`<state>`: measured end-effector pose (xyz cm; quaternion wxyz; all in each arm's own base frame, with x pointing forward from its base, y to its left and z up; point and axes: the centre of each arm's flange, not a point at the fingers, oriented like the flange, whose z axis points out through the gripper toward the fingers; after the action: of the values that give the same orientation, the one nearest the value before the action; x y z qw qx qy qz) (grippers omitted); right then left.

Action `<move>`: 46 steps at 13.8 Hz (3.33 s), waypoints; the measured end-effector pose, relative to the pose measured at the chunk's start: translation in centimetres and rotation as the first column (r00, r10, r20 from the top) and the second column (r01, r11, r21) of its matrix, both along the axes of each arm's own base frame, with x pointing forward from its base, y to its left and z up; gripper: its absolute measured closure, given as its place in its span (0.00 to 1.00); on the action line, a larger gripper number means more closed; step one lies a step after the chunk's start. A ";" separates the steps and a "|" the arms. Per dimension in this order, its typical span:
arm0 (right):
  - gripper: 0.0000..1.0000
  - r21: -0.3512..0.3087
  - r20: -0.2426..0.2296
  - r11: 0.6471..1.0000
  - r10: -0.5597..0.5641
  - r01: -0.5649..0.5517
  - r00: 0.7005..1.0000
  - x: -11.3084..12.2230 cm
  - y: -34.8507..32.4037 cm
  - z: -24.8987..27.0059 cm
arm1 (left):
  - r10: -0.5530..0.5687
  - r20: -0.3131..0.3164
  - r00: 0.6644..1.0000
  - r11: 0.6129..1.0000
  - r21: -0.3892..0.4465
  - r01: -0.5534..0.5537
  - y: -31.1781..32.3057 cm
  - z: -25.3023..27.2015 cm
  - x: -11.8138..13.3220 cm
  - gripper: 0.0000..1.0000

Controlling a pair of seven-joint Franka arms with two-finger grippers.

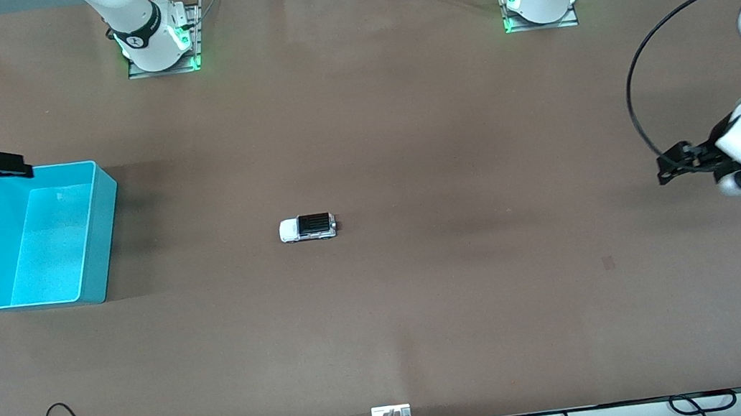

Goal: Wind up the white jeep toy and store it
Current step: 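Raise the left gripper away while the right gripper reaches out, then move the right gripper over the jeep and lower around it, then close the right gripper on the jeep and lift it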

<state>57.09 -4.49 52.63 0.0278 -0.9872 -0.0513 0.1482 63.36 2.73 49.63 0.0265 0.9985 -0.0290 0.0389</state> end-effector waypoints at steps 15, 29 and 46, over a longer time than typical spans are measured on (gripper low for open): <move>0.00 0.006 0.247 0.694 0.697 -0.720 0.673 -6.7 20.8 -8.3 | 0.150 -0.070 0.986 0.989 0.004 -0.150 -1.4 8.1 -4.9 0.00; 0.00 -0.022 0.319 0.271 0.914 -0.962 0.250 -5.2 35.8 -22.3 | 0.135 -0.086 0.987 0.991 0.008 -0.134 -1.8 8.6 -6.0 0.00; 0.00 -0.121 0.302 0.183 0.943 -0.976 0.140 -0.9 43.3 -28.6 | 0.135 -0.071 0.988 0.991 0.007 -0.135 -1.8 8.8 -5.8 0.00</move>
<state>56.19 38.84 24.03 -0.0302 -0.7326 -0.6794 -0.0280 57.56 0.91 58.41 0.0238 0.9989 0.0394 0.0048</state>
